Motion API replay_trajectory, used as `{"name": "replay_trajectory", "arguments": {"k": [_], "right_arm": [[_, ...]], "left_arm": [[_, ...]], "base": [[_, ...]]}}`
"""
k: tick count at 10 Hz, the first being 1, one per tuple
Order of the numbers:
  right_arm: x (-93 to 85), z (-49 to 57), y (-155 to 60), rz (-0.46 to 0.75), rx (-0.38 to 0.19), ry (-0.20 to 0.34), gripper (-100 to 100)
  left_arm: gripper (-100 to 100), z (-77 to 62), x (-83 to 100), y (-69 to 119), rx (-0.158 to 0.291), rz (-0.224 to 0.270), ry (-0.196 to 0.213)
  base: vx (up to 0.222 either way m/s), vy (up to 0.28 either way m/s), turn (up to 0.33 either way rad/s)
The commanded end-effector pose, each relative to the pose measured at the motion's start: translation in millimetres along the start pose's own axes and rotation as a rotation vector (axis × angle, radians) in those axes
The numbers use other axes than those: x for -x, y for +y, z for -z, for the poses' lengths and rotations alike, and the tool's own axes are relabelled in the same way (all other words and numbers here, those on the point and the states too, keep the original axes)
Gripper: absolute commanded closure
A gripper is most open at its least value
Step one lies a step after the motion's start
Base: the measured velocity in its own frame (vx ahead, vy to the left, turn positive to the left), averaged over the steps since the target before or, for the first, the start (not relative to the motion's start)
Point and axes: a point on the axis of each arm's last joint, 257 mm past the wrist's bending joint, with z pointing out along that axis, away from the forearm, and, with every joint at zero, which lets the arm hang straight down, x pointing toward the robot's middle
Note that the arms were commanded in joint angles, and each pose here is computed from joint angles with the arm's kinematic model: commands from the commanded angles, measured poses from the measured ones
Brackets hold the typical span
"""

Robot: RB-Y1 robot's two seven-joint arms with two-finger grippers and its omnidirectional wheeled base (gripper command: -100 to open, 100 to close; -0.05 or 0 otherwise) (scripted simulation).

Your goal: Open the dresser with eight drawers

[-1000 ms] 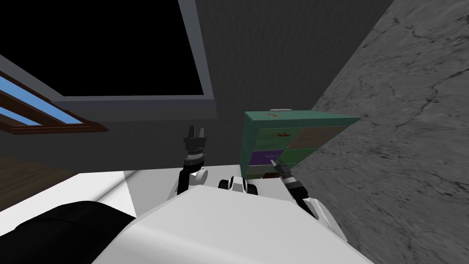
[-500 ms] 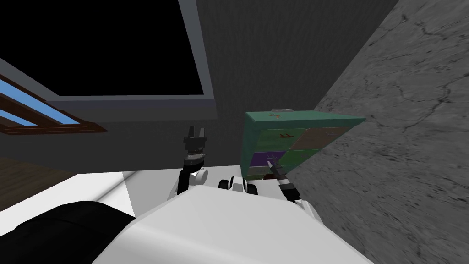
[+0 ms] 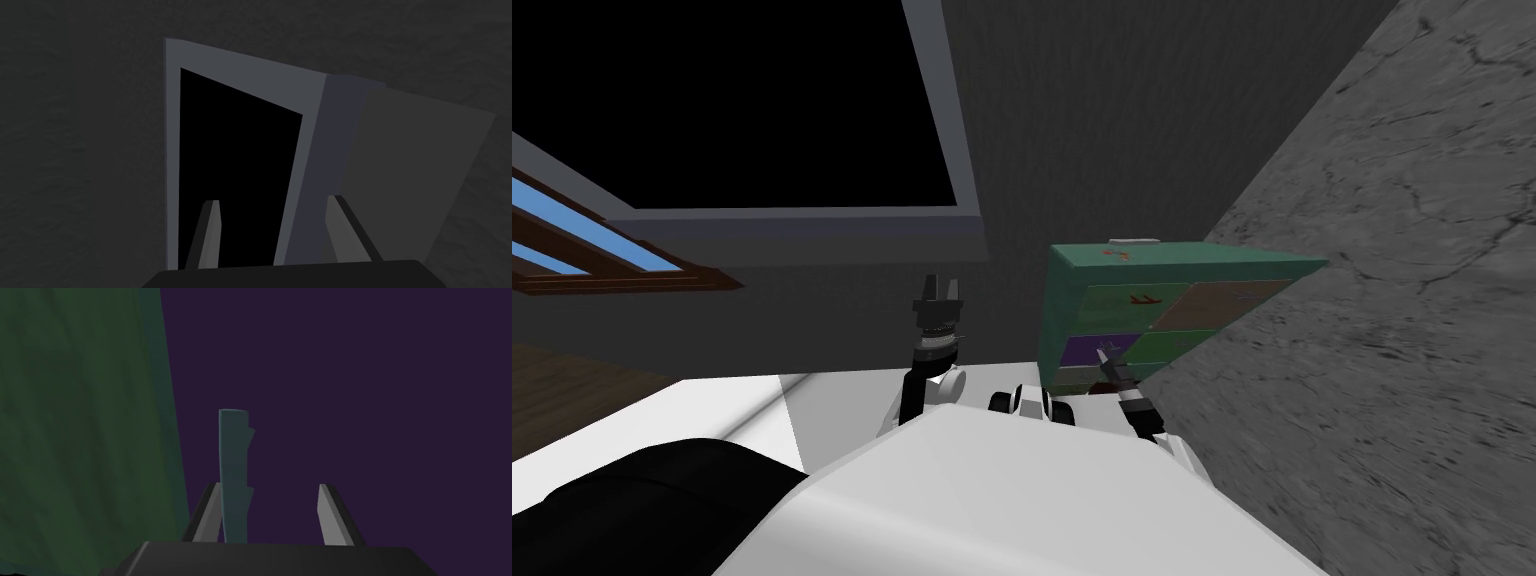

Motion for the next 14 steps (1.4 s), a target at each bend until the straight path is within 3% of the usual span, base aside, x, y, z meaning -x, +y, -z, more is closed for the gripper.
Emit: {"name": "replay_trajectory", "arguments": {"k": [1, 5, 8, 9, 14], "right_arm": [[-1.1, 1.5, -3, -0.001, -0.002, -0.005, 100], [-2.8, 0.4, -11, 0.004, -0.018, -0.014, 100], [-2.4, 10.7, -4, -0.005, 0.008, -0.023, 100], [-15.5, -1.7, -21, 0.005, -0.013, -0.026, -100], [-46.1, -17.0, -47, 0.013, -0.01, -0.018, -100]], "left_arm": [[0, -0.1, 0.0, 0.0, 0.0, 0.0, 0.0], [0, -0.1, 0.0, 0.0, 0.0, 0.0, 0.0], [0, -0.1, 0.0, 0.0, 0.0, 0.0, 0.0], [0, -0.1, 0.0, 0.0, 0.0, 0.0, 0.0], [0, 0.0, 0.0, 0.0, 0.0, 0.0, 0.0]], "base": [[-0.152, -0.013, -0.025], [-0.165, -0.006, -0.026], [-0.178, -0.042, -0.017], [-0.127, 0.034, 0.017], [-0.022, 0.056, 0.024]]}}
